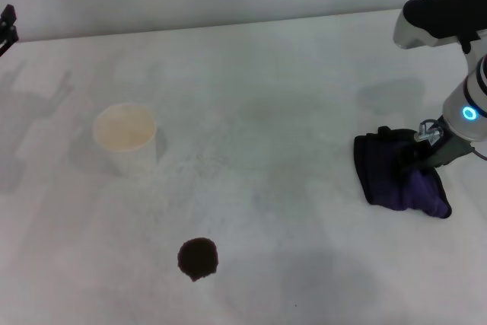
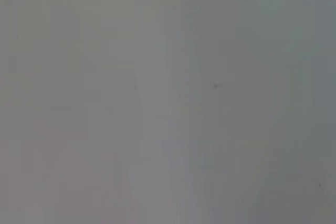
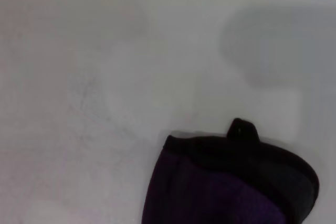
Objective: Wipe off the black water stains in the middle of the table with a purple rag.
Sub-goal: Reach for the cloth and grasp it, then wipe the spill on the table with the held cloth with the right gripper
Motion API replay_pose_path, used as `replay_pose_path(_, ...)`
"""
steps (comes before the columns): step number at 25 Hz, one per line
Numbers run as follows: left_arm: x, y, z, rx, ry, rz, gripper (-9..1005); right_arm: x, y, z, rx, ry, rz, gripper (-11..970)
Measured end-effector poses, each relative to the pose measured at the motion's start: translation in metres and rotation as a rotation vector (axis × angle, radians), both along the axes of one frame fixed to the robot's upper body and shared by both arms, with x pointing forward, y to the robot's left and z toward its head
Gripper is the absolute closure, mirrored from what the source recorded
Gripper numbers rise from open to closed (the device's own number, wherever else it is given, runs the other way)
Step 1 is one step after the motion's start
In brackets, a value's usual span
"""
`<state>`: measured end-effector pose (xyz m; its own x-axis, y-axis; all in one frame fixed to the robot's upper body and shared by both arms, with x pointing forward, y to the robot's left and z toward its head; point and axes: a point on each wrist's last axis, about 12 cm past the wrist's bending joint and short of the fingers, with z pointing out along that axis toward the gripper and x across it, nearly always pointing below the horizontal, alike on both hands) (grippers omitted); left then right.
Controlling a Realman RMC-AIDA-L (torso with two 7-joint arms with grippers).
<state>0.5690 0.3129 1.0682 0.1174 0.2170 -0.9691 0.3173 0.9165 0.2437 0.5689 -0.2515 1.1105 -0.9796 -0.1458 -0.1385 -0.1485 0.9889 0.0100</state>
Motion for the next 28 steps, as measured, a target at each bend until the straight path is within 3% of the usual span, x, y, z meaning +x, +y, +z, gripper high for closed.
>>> replay_pose_path(5,-0.002,0.002,-0.002,-0.008,0.006,0.012,106,0.004,0.009,0.001,-0.024,-0.016,0.056,582)
replay_pose_path(13,-0.002,0.005,-0.003,-0.021,0.015,0.033,105,0.007,0.024,0.005,-0.027,-0.039,0.138,815)
replay_pose_path(28,-0.002,0.004,-0.005,-0.04,0.021,0.043,106,-0.026,0.108,-0.002,0.066,-0.05,0.492,854)
